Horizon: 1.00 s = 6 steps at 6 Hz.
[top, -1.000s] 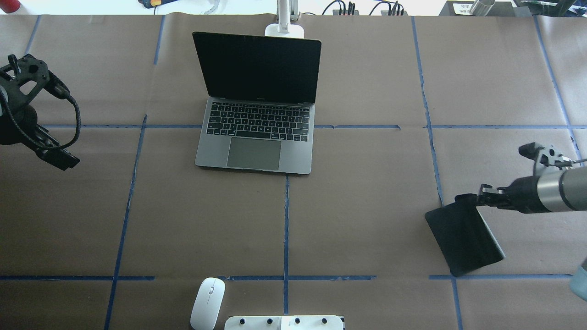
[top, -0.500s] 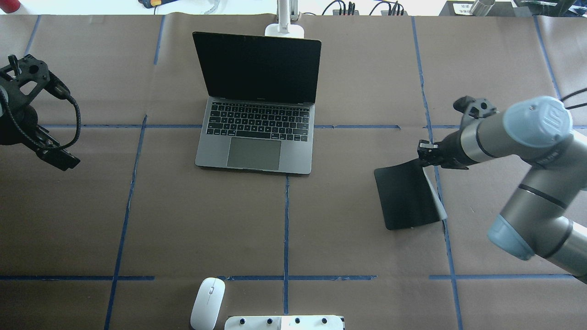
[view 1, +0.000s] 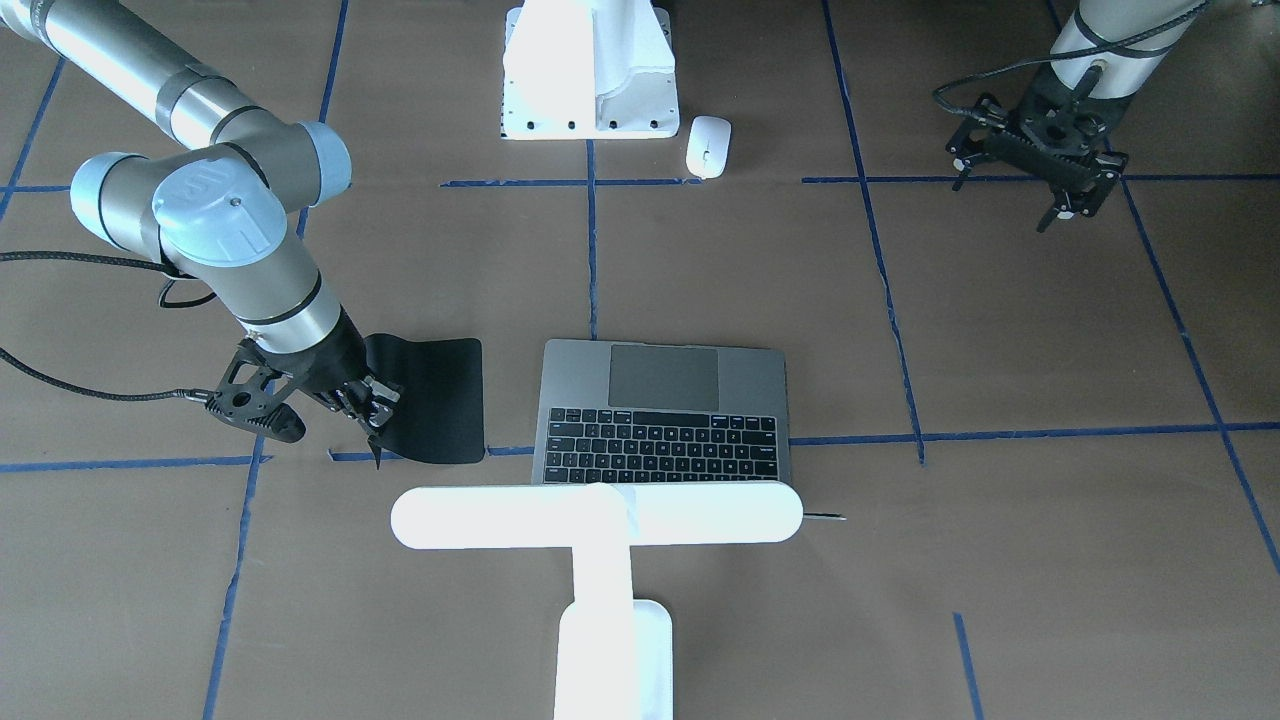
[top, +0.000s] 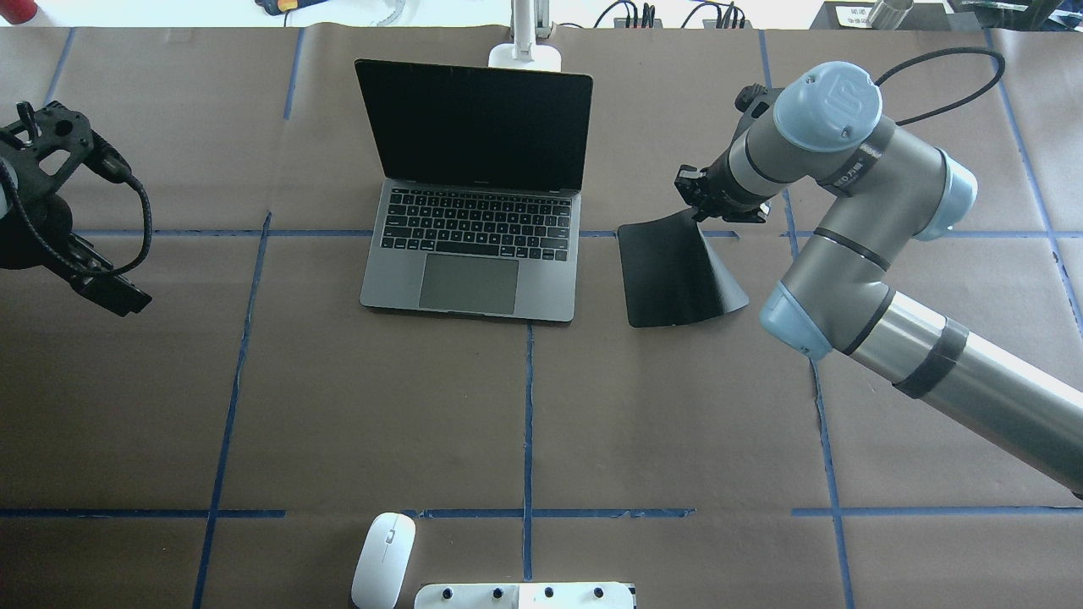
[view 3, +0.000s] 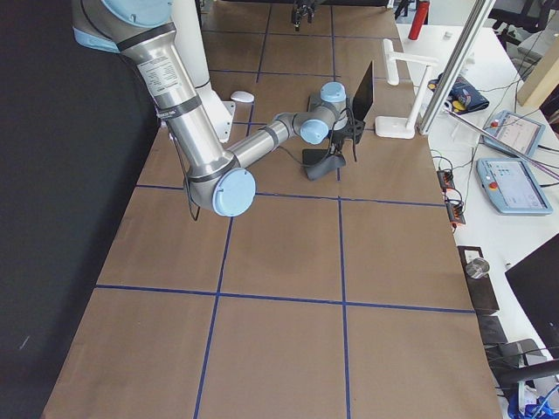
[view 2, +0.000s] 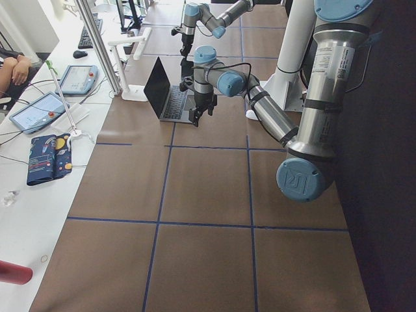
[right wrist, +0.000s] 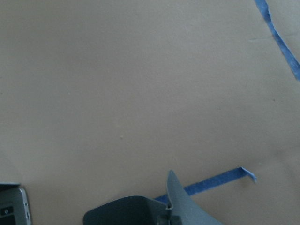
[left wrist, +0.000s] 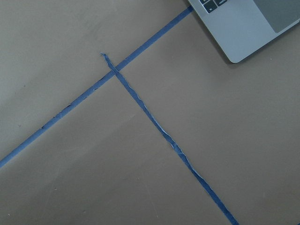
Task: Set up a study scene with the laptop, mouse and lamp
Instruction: 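Drag the mouse pad with the right gripper beside the laptop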
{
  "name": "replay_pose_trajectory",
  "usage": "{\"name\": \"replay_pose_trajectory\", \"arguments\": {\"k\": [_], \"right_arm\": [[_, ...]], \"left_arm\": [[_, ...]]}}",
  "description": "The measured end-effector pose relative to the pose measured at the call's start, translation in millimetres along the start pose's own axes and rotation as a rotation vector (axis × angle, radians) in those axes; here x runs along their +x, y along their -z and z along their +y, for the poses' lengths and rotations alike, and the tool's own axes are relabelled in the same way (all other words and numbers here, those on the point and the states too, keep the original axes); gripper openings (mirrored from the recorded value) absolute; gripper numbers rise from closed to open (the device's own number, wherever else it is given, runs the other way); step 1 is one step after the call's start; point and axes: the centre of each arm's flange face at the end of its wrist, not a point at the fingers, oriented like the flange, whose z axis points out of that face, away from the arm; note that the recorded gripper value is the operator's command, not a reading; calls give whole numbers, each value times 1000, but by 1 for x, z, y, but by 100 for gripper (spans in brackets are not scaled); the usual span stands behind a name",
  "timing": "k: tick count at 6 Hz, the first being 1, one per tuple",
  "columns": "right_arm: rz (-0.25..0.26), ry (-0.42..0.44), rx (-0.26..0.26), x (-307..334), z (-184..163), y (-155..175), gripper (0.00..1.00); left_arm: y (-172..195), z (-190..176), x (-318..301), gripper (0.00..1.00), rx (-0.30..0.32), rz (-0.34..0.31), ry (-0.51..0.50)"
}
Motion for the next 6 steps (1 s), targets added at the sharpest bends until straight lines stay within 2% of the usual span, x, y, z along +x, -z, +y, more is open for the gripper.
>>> {"name": "replay_pose_trajectory", "arguments": {"k": [3, 4, 5, 6], "right_arm": [[50, -181, 27, -18, -30, -27, 1], [61, -222, 33, -11, -34, -31, 32], [68, -251, 38, -5, -36, -34, 99], [72, -256, 40, -3, -36, -36, 100]], "left_arm": [[1, -3, 4, 100, 4, 11, 21], [2, -4, 5, 100, 5, 13, 27], [2, -4, 6, 100, 5, 14, 29], [2, -5, 7, 100, 6, 15, 28]]}}
